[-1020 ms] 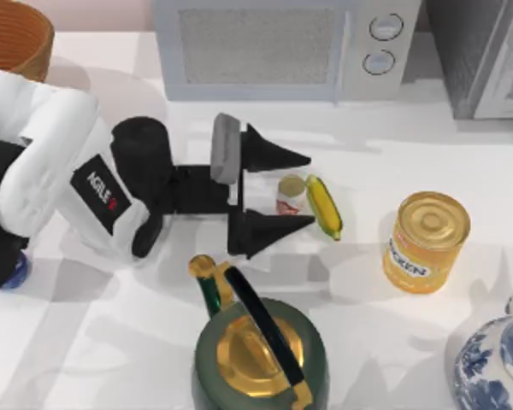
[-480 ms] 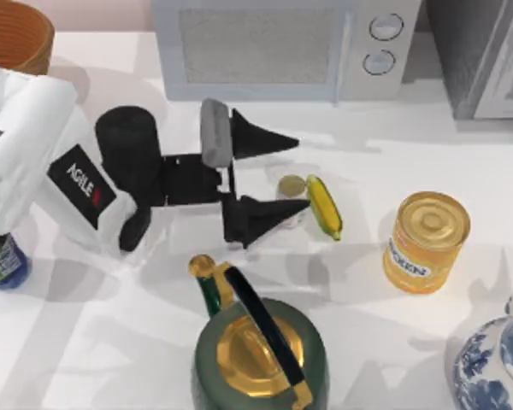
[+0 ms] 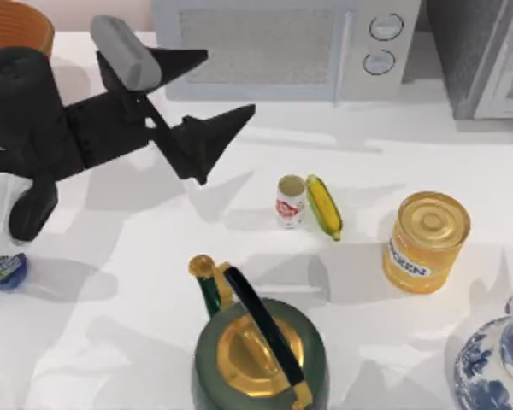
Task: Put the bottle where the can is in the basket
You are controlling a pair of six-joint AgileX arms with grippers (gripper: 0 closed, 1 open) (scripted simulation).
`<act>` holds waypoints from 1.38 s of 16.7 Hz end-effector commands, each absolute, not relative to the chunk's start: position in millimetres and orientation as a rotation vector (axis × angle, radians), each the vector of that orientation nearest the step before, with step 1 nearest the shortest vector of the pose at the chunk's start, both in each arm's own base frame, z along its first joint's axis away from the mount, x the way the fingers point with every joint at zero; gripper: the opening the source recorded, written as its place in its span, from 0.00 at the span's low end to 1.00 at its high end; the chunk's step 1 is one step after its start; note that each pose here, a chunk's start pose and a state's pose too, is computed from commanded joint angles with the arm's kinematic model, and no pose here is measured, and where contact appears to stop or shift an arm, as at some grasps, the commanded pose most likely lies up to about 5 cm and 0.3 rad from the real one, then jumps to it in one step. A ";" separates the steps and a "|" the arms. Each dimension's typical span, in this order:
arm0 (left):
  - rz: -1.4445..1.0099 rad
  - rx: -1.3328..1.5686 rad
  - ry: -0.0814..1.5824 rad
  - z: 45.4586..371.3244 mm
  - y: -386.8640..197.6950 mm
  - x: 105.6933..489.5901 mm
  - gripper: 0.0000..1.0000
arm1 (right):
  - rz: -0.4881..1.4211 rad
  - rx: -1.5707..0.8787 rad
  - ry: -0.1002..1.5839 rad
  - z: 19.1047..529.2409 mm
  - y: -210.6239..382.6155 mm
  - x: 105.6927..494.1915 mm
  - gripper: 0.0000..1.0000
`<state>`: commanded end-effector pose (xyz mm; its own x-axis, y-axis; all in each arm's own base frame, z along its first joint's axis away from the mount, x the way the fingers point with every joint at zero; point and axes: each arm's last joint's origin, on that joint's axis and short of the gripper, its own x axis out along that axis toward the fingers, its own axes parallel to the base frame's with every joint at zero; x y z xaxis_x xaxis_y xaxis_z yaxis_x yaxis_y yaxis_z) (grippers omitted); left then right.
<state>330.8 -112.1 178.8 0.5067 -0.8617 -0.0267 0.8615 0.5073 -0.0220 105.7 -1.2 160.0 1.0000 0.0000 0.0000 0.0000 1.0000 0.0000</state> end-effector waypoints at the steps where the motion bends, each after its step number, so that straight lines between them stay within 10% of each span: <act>1: -0.973 -0.003 0.030 195.3 -102.4 313.4 1.00 | 0.000 0.000 0.000 160.0 -1.2 105.7 1.00; 11: -0.330 0.006 -0.014 211.8 -23.6 141.2 1.00 | 0.000 0.000 0.000 160.0 -1.2 105.7 1.00; 23: 0.000 0.000 0.000 160.0 -1.2 105.7 1.00 | 0.000 0.000 0.000 160.0 -1.2 105.7 1.00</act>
